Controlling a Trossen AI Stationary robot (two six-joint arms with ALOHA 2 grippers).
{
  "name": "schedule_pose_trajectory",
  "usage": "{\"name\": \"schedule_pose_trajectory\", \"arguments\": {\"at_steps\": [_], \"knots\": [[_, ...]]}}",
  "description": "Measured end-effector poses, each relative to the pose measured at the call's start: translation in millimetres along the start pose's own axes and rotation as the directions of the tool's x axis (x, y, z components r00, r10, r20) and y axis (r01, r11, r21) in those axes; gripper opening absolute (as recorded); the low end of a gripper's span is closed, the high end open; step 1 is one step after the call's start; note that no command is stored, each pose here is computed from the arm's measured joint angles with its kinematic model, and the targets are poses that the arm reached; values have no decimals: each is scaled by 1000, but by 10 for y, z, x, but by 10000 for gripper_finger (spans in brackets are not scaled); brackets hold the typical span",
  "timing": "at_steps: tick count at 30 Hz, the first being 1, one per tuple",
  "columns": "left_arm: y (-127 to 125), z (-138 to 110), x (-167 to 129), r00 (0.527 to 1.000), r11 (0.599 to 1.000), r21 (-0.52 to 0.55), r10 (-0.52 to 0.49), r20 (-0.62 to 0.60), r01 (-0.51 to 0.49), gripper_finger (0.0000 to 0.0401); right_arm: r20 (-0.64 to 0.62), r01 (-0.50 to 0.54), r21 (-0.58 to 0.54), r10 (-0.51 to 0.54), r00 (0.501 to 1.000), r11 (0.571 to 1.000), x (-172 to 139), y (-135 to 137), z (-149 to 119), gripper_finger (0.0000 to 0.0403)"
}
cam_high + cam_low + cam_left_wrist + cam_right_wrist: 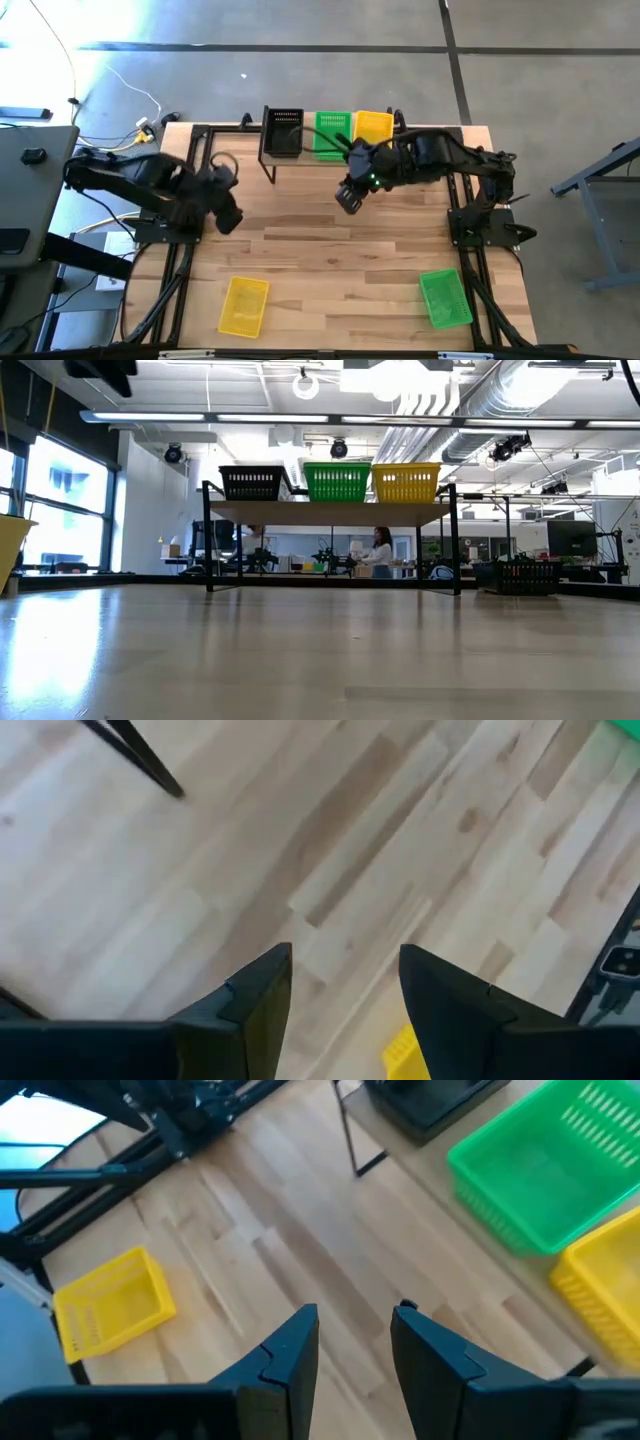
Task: Stack baskets on shelf by color
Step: Stack the yellow bin on top of the other yellow bins on the shelf
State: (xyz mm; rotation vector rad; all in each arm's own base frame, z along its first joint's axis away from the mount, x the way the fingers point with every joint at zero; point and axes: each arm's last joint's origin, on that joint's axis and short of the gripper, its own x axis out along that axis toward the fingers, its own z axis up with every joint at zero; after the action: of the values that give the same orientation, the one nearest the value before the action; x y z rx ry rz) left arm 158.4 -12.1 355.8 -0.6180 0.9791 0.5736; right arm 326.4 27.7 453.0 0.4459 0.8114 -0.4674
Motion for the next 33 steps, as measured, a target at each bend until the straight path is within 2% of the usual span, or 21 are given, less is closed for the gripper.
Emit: {"name": "schedule_pose_trajectory", "arguments": {"at_steps": [6, 15, 23, 33], "knots": [[-140, -292, 154, 997, 1000, -19, 16, -70, -17, 174, -42, -18, 5, 18, 999, 1000, 35, 184, -189, 114], [-238, -794, 373, 987, 990, -120, 50, -156, -69, 174, -95, -27, -17, 26, 995, 999, 110, 391, -445, 114], [-412, -1140, 525, 982, 980, -188, 24, -190, -60, 174, -119, -29, -3, 28, 993, 1000, 148, 460, -535, 114], [-677, -1474, 766, 963, 954, -250, 99, -251, -164, 174, -142, -58, -44, 51, 989, 997, 126, 516, -596, 114]]}}
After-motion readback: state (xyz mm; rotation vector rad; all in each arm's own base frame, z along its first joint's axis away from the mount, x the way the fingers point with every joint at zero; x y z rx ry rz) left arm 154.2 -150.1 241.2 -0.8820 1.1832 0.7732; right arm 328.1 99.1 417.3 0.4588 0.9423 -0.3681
